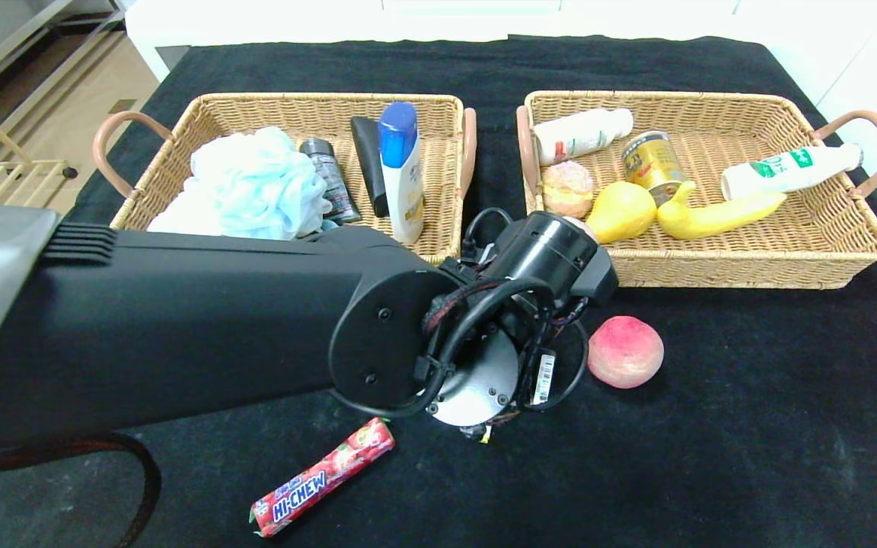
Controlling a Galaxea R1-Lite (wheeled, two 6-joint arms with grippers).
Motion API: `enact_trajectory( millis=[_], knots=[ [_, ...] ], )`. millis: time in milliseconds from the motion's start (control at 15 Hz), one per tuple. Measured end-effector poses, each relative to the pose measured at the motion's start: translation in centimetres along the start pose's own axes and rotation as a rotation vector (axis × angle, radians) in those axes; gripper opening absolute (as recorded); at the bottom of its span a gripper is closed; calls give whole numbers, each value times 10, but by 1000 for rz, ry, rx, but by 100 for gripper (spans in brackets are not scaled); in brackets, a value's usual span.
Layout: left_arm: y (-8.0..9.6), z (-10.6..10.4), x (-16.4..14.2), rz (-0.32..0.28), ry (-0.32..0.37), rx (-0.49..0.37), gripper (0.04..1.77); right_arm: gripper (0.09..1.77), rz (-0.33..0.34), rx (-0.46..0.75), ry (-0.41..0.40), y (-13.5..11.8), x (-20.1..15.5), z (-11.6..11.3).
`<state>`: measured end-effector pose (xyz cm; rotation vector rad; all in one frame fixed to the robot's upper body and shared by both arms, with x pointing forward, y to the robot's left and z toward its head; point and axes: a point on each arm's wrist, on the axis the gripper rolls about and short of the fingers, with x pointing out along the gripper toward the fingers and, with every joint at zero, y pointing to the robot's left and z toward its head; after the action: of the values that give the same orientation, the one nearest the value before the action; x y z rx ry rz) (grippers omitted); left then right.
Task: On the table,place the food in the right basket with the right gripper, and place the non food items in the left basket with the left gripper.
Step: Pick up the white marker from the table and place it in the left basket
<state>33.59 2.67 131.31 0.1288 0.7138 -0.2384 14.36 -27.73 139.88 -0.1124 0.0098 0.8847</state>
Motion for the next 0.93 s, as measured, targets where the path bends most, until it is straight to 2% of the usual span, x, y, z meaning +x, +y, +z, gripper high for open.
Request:
enact_trajectory(
  millis=[600,733,933],
  knots=[
    [-1,0,0,-1,1,5,22,171,4,-1,2,0,0,-1],
    [1,1,-6,-8,-4,8,22,171,4,-1,1,0,0,0],
    [8,9,-29,-34,-48,-14,22,171,4,-3,1,0,0,0]
  ],
)
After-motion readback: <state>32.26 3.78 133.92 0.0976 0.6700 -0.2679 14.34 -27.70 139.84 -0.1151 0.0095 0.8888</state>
